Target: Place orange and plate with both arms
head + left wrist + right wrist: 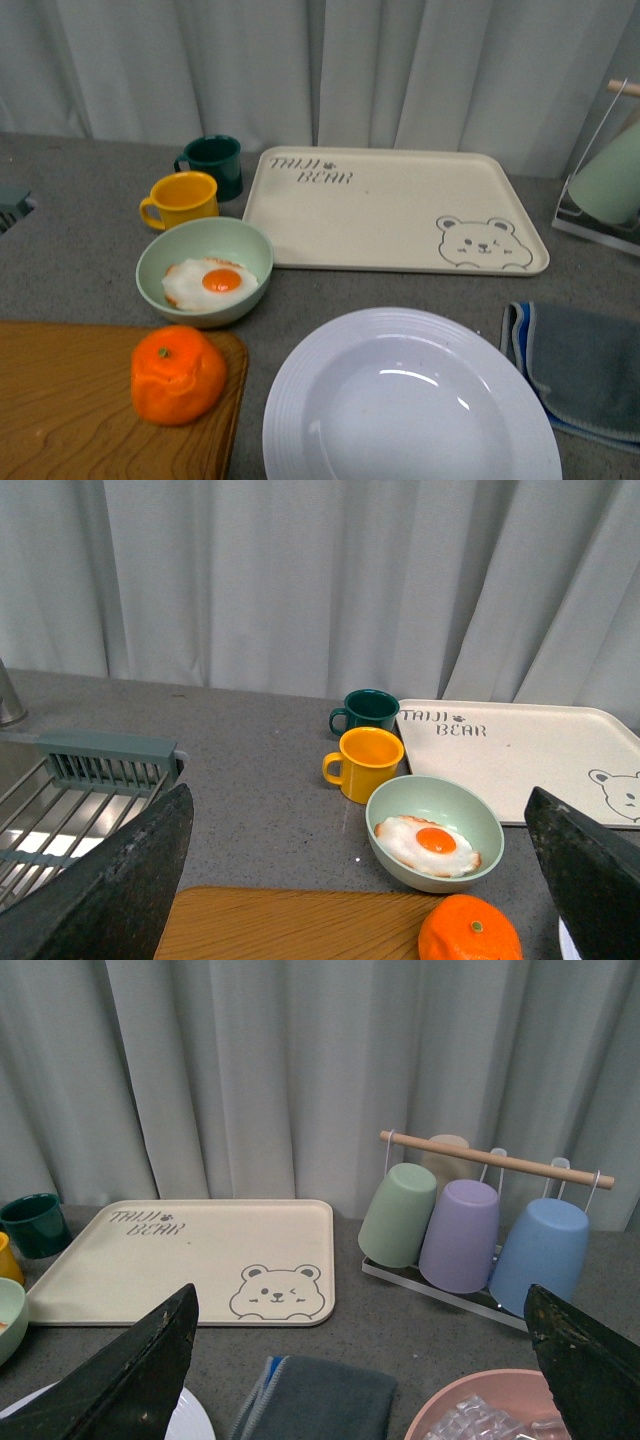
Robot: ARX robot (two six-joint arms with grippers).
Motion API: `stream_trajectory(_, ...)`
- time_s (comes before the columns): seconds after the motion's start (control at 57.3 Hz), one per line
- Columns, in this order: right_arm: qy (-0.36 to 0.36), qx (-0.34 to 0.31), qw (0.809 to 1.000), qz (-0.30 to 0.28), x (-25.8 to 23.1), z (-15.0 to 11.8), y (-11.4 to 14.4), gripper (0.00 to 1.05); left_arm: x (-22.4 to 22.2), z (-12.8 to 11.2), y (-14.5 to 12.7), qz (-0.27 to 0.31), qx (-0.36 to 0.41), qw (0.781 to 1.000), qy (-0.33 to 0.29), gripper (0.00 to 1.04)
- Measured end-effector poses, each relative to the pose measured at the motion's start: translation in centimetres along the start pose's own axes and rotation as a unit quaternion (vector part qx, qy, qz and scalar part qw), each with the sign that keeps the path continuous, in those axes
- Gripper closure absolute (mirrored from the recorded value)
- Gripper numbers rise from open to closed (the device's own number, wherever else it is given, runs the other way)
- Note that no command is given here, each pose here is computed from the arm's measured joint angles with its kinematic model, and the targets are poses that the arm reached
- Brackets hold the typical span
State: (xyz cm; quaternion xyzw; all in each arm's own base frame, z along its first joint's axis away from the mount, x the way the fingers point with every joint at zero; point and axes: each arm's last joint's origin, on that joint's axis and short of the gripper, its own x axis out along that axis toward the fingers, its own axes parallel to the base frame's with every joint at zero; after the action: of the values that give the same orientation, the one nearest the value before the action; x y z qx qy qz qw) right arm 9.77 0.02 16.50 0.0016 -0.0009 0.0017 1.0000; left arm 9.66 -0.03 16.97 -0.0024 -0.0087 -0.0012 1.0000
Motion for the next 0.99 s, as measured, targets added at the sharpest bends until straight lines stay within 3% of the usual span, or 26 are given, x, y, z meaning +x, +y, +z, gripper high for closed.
stream_trajectory(0.628, 0.000, 0.000, 1.000, 0.000, 0.0, 0.0, 0.0, 0.09, 0.0, 0.0, 0.0, 0.000, 0.000, 1.000, 0.000, 0.07)
stream_trajectory(0.785, -0.001, 0.000, 1.000, 0.000, 0.0, 0.0, 0.0, 0.09, 1.2, -1.1, -0.2, 0.042, -0.029, 0.986, 0.157, 0.07)
stream_trajectory(0.995, -0.001, 0.000, 1.000, 0.000, 0.0, 0.0, 0.0, 0.09, 5.4, -1.1, -1.9, 0.019, -0.042, 0.983, 0.176, 0.07)
